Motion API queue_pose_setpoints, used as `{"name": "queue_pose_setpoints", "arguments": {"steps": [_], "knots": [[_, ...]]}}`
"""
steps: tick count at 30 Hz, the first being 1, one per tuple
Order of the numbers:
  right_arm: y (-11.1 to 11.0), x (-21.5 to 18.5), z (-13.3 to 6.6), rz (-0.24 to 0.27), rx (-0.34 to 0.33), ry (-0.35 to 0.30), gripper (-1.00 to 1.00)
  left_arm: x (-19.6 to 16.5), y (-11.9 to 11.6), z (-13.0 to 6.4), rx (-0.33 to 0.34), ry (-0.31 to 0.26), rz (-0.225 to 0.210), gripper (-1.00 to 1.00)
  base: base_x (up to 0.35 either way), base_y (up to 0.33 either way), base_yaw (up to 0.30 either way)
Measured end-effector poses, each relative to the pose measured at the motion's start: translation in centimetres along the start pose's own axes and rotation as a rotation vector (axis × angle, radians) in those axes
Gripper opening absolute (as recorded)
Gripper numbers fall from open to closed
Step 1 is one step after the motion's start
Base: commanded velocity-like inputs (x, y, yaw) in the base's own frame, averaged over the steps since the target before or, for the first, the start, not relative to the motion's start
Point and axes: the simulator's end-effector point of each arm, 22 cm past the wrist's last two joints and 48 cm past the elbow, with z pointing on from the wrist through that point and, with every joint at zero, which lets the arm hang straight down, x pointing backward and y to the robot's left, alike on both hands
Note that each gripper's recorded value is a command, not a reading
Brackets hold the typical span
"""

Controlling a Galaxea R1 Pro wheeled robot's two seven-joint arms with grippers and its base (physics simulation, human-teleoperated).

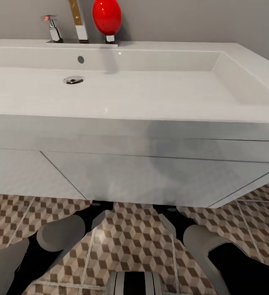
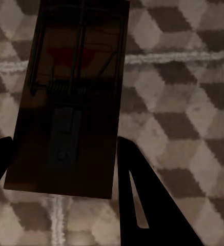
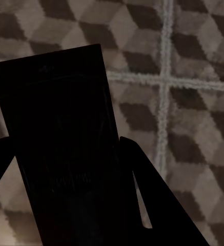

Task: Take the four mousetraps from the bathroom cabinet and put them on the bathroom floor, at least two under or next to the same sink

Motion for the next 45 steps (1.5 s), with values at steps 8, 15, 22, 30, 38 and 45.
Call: {"name": "queue_pose_setpoints", "arguments": {"steps": [8,15,22,30,38,45], "knots": [[0.1,0.9,0.0,-0.005,-0.001,0.012,-1.00,0.6,-0.1,0.0,0.000,0.007,-0.013,-1.00,0.030,0.000,0.000],[-0.3,1.8,0.0,-0.014,0.008,0.056,-1.00,0.6,0.0,0.0,-0.001,0.010,-0.013,-1.00,0.001,0.000,0.000],[-0.3,3.6,-0.2,-0.028,0.011,0.141,-1.00,1.0,0.1,0.0,-0.005,0.032,-0.010,-1.00,0.000,0.000,0.000],[-0.1,3.4,-0.1,-0.030,0.006,0.135,-1.00,1.9,0.4,0.0,-0.010,0.073,0.003,-1.00,0.000,0.000,0.000],[-0.2,2.5,0.0,-0.027,0.010,0.089,-1.00,1.9,0.3,0.0,-0.008,0.074,-0.002,-1.00,0.000,0.000,0.000],[-0.2,2.3,0.0,-0.024,0.008,0.077,-1.00,1.8,0.3,0.0,-0.008,0.072,-0.003,-1.00,0.000,0.000,0.000]]}}
